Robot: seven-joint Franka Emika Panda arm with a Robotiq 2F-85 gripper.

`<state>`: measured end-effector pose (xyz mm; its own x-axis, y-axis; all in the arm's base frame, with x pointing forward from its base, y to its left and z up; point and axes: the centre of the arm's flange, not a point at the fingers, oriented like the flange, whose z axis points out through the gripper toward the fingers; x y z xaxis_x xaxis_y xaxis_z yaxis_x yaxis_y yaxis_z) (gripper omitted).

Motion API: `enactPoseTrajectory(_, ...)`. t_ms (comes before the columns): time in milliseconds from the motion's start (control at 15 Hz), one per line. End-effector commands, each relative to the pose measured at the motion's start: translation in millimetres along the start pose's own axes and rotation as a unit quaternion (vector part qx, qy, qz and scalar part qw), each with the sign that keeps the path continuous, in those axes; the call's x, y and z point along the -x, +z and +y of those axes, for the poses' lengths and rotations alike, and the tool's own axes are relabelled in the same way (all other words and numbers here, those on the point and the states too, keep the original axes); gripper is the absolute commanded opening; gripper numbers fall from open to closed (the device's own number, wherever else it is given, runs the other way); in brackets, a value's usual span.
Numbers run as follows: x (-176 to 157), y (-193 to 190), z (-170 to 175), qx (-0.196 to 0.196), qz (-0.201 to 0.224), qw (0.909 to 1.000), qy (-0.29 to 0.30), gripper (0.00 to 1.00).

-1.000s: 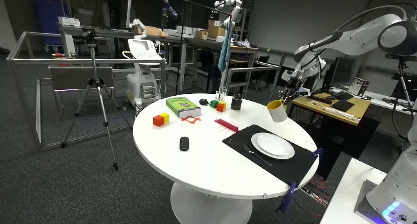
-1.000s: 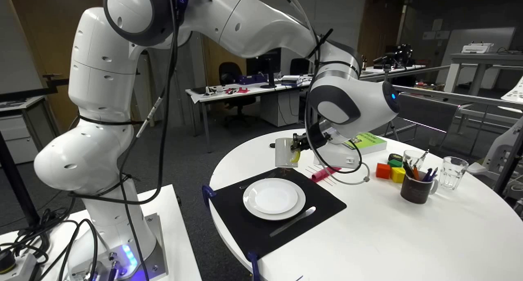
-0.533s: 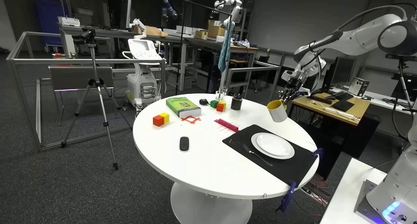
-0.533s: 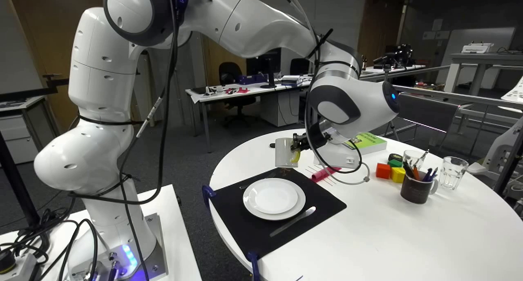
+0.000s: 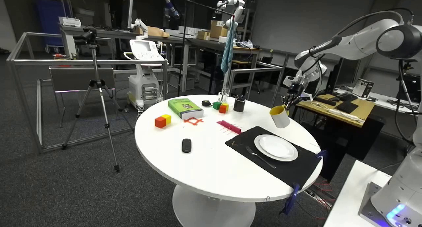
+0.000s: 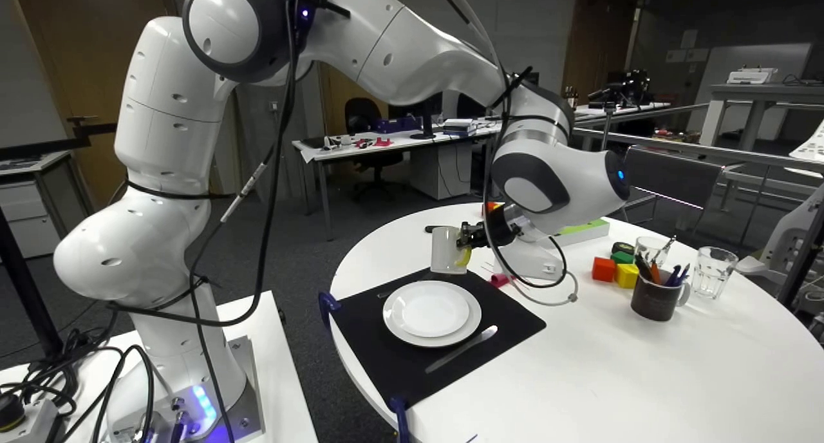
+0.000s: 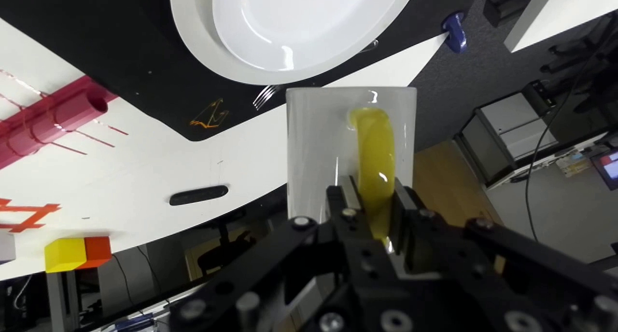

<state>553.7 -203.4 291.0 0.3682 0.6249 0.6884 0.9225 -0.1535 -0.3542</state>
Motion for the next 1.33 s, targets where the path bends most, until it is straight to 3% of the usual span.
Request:
enactPoseTrajectory(0, 2.6, -6.8, 20.9, -0.031, 0.025, 0.9992, -0.011, 0.05)
enactPoseTrajectory(600, 19.6, -1.8, 59.7, -0.095, 0.061, 0.9933, -0.024, 0.05)
enactPoseTrajectory(1267, 23.9, 30.2, 83.2, -0.089, 0.094, 0.9873, -0.091, 0.05)
